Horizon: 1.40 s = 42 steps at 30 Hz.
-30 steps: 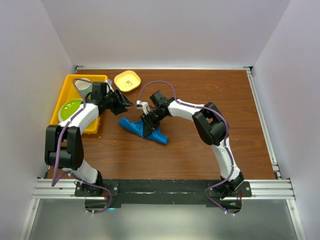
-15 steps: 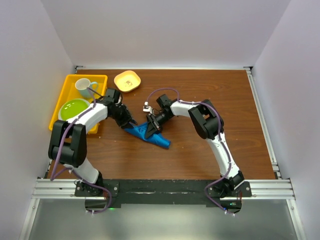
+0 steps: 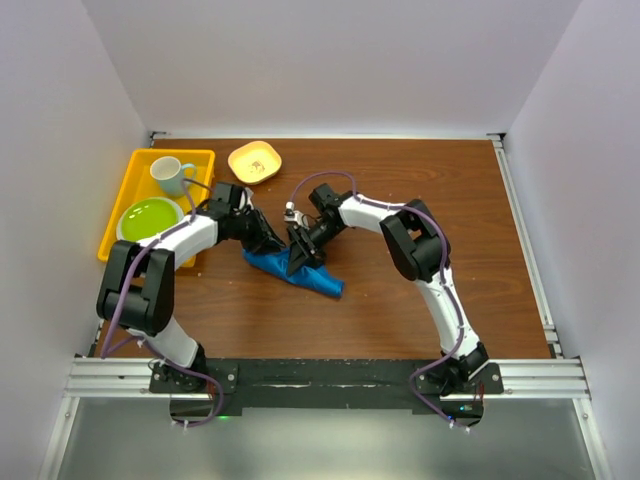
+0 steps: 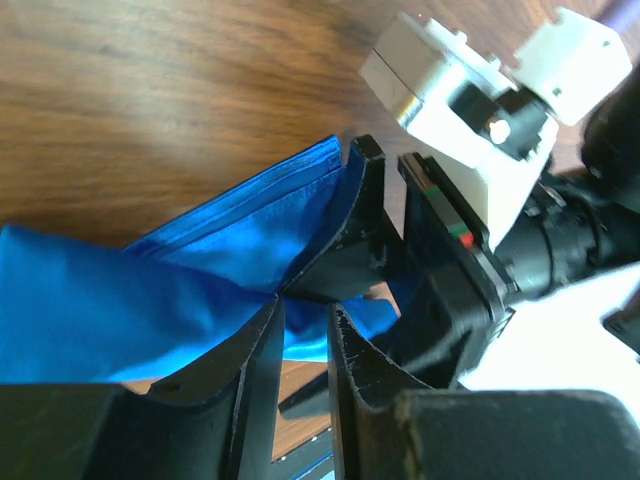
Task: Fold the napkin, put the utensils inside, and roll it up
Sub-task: Roll the napkin with the utensil
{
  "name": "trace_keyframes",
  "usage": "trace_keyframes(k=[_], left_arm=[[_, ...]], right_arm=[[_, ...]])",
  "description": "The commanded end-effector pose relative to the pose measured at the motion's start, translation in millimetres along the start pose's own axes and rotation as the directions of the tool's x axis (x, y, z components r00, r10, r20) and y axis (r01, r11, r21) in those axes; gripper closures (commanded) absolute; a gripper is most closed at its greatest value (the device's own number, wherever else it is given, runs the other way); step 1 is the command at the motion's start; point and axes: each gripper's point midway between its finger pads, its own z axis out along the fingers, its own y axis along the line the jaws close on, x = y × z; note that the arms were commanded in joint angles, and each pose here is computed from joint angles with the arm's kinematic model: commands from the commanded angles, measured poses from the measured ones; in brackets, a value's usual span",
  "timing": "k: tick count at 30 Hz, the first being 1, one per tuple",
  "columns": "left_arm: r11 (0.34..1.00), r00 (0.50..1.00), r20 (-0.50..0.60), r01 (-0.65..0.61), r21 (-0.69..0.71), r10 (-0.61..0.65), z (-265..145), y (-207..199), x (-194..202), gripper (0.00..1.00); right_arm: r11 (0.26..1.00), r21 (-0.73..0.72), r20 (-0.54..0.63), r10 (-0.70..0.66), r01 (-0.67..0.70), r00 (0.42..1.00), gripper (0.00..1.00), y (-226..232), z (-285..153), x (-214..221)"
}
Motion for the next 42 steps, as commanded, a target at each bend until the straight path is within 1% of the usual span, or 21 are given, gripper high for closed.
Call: trace_keyframes(k=[1, 6, 9, 12, 14, 15, 16, 18, 22, 23, 26, 28, 29, 30, 31, 32, 34, 37, 38, 39, 42], left_arm=[[0.996, 0.998, -0.011, -0.057, 0.075, 0.058, 9.4, -9.7, -2.2, 0.73], [0.993, 0.996, -0.015, -0.082, 0.083, 0.084, 14.5, -9.9, -4.9, 0.73], [0.991, 0.994, -0.011, -0.105, 0.085, 0.106, 14.2, -11.3, -6.9, 0.73], [0.985, 0.988, 0.012, -0.152, 0.079, 0.151, 8.3, -17.1, -13.2, 0.70], [0.978, 0.980, 0.046, -0.196, 0.072, 0.193, 1.1, -24.4, -21.0, 0.65], [0.978, 0.979, 0.040, -0.201, 0.063, 0.199, -1.3, -23.6, -19.8, 0.65], [0.976, 0.978, 0.040, -0.209, 0.063, 0.206, -3.4, -25.5, -20.2, 0.64], [0.973, 0.976, 0.026, -0.219, 0.069, 0.218, -6.5, -26.8, -16.4, 0.64], [0.969, 0.973, 0.008, -0.229, 0.091, 0.230, -15.2, -28.1, -3.8, 0.68], [0.970, 0.975, -0.014, -0.221, 0.102, 0.224, -15.0, -25.8, 3.8, 0.69], [0.967, 0.977, -0.036, -0.204, 0.150, 0.212, -17.5, -27.8, 14.9, 0.74], [0.963, 0.977, -0.057, -0.189, 0.192, 0.203, -15.9, -28.4, 24.0, 0.77], [0.958, 0.979, -0.044, -0.183, 0.221, 0.197, -14.0, -33.1, 21.9, 0.78], [0.957, 0.981, -0.053, -0.170, 0.235, 0.187, -11.7, -32.7, 24.1, 0.82], [0.958, 0.982, -0.080, -0.148, 0.247, 0.173, -6.2, -28.6, 29.5, 0.84], [0.948, 0.982, -0.059, -0.155, 0.278, 0.178, -3.8, -34.7, 25.5, 0.88], [0.946, 0.984, -0.063, -0.144, 0.291, 0.169, 3.3, -32.4, 26.2, 0.94], [0.943, 0.984, -0.058, -0.146, 0.300, 0.171, 9.0, -33.7, 21.7, 0.97], [0.933, 0.982, -0.033, -0.168, 0.320, 0.188, 9.7, -39.4, 16.3, 0.97], [0.931, 0.981, -0.031, -0.171, 0.322, 0.191, 10.5, -40.6, 15.6, 0.97], [0.931, 0.981, -0.031, -0.172, 0.321, 0.192, 12.3, -40.6, 14.9, 0.97]], right_arm=[[0.937, 0.347, 0.027, -0.035, 0.024, 0.999, 0.36, -49.5, -19.3, -5.1], [0.903, 0.427, 0.048, -0.068, 0.041, 0.997, 0.32, -38.5, -38.7, -9.3], [0.899, 0.435, 0.058, -0.086, 0.052, 0.995, 0.30, -29.3, -44.7, -11.2], [0.889, 0.455, 0.061, -0.090, 0.053, 0.994, 0.30, -31.9, -46.1, -12.6], [0.884, 0.464, 0.063, -0.085, 0.046, 0.994, 0.30, -38.9, -44.7, -13.5], [0.884, 0.466, 0.063, -0.076, 0.038, 0.995, 0.31, -41.9, -43.3, -13.0], [0.886, 0.463, 0.064, -0.077, 0.038, 0.995, 0.34, -44.1, -41.5, -15.1], [0.888, 0.459, 0.066, -0.058, 0.021, 0.996, 0.37, -52.8, -37.4, -15.7], [0.904, 0.428, 0.074, -0.031, -0.003, 0.997, 0.48, -65.8, -31.7, -16.8], [0.912, 0.410, 0.075, -0.017, -0.016, 0.997, 0.51, -70.1, -31.0, -15.8], [0.937, 0.346, 0.082, 0.013, -0.040, 0.997, 0.62, -75.4, -25.4, -12.3], [0.947, 0.313, 0.088, 0.051, -0.076, 0.995, 0.65, -87.8, -23.0, -7.9], [0.951, 0.295, 0.085, 0.067, -0.089, 0.994, 0.66, -90.7, -21.9, -5.8], [0.959, 0.261, 0.077, 0.096, -0.113, 0.992, 0.67, -95.3, -19.2, -2.1], [0.960, 0.251, 0.076, 0.106, -0.122, 0.991, 0.67, -98.1, -17.8, -0.2], [0.961, 0.243, 0.076, 0.117, -0.132, 0.990, 0.66, -100.3, -17.8, 1.3], [0.963, 0.231, 0.078, 0.126, -0.141, 0.989, 0.63, -96.8, -18.6, 1.6], [0.967, 0.214, 0.092, 0.117, -0.135, 0.989, 0.57, -80.6, -24.6, -2.8], [0.968, 0.213, 0.098, 0.115, -0.133, 0.989, 0.55, -76.2, -26.7, -4.5], [0.968, 0.214, 0.101, 0.111, -0.130, 0.989, 0.51, -71.6, -29.1, -5.1], [0.971, 0.209, 0.121, 0.091, -0.115, 0.988, 0.47, -57.0, -36.7, -10.9]])
